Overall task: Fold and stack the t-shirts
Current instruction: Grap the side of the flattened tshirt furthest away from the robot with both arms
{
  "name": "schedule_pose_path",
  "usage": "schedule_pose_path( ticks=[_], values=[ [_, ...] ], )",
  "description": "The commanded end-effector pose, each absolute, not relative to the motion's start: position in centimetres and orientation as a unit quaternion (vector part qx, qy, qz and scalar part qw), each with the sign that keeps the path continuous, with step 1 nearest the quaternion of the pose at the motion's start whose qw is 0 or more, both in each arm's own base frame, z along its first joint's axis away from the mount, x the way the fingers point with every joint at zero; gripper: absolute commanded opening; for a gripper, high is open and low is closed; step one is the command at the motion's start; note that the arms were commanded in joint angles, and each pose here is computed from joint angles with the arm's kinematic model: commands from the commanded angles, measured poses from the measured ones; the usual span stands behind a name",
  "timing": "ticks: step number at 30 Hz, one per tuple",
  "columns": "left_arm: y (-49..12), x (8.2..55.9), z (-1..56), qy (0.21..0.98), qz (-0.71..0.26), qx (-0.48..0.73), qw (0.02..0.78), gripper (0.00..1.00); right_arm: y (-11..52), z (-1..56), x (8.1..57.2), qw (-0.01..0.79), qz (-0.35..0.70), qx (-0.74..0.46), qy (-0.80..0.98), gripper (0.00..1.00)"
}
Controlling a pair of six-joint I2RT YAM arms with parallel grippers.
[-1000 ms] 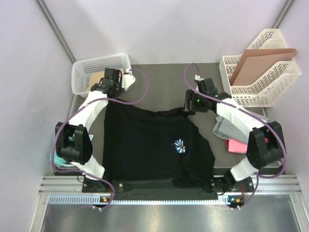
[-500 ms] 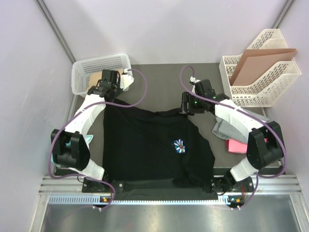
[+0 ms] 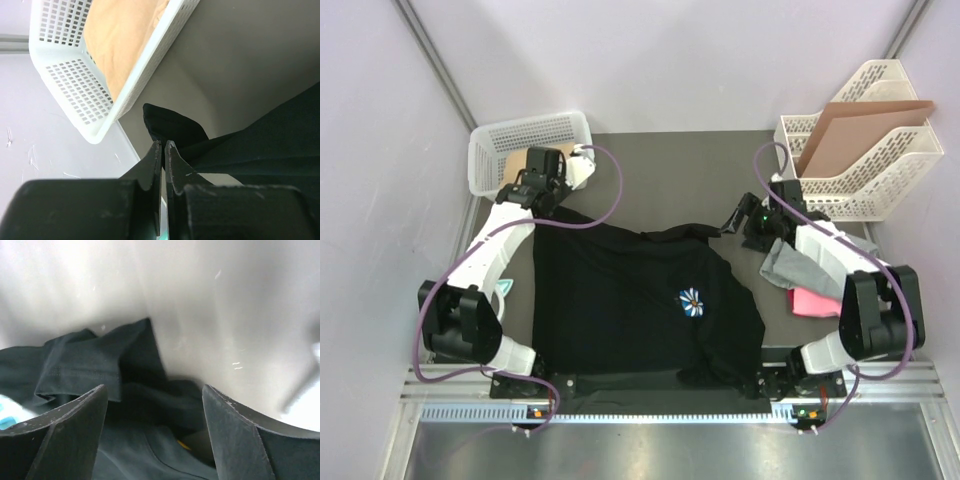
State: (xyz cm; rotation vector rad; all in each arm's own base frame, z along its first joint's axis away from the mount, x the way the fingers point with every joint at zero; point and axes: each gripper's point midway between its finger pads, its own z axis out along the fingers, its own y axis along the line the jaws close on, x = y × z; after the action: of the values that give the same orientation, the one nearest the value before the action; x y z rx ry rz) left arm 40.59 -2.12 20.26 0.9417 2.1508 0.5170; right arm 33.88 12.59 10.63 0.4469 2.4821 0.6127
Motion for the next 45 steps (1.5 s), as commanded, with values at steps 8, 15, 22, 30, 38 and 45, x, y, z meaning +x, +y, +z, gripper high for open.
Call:
schedule_pose_path(
  ticks=[8,15,22,30,38,45],
  values=[
    [-1.6,39.9,22.5,0.823,0.218,0.352,0.388,0.0,17.4,12.4,36.7,0.213,0.422,0.226,0.852,0.73],
    [-1.8,39.7,22.0,0.826,0.212,0.352,0.386,0.0,17.6,13.2,37.5,0.218,0.432,0.227,0.845,0.72],
    [-1.8,39.8,22.4,0.824,0.214,0.351,0.389,0.0,17.8,11.7,38.9,0.212,0.439,0.239,0.84,0.59],
    [-1.7,39.8,22.5,0.824,0.217,0.35,0.388,0.0,18.0,10.9,39.6,0.207,0.44,0.242,0.84,0.17],
    [-1.0,40.2,21.9,0.824,0.237,0.346,0.38,0.0,18.5,17.4,40.6,0.261,0.468,0.189,0.823,0.0],
    [1.2,40.7,22.8,0.823,0.263,0.323,0.387,0.0,17.1,29.0,38.6,0.375,0.439,0.107,0.81,0.0]
  ],
)
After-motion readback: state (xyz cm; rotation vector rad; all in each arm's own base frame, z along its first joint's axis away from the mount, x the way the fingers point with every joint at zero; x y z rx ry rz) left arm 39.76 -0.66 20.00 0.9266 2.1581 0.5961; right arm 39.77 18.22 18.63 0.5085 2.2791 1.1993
